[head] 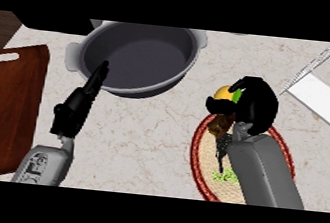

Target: Pick the lemon from the placemat and place it in the tiered shelf

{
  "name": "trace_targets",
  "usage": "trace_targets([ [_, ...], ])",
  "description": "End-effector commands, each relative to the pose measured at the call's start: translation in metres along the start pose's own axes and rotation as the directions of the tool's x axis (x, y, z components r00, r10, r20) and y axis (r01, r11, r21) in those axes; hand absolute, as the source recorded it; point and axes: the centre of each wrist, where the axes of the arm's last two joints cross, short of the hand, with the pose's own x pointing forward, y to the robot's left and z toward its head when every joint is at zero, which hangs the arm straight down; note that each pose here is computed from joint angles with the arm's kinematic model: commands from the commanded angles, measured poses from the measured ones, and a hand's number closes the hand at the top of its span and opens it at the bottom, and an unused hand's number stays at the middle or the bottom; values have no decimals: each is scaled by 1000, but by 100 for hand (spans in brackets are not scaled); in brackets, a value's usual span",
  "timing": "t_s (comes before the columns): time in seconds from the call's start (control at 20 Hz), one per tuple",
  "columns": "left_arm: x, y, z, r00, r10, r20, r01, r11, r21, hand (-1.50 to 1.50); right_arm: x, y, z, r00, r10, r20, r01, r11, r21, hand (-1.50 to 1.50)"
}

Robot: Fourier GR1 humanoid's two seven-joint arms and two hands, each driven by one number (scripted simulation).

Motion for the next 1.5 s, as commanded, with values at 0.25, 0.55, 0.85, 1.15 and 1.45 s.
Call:
trace_targets([
  [0.25,-14,12,10,998,-5,-55,7,999,38,0,77,-32,13,974,-224,38,226,941,-252,150],
  [0.55,-2,3,12,998,15,-53,-13,1000,27,0,113,-67,13,991,-136,-16,115,892,-438,150],
  [0.85,-11,4,12,999,-12,-48,14,999,50,0,135,-92,21,991,-129,-15,98,817,-568,150],
  [1.15,-14,9,11,999,-7,-50,9,999,50,0,145,-135,2,995,-70,-72,8,772,-636,150],
  [1.45,-7,4,2,999,-3,-44,5,1000,28,0,135,-146,-18,991,-93,-94,4,735,-678,150],
])
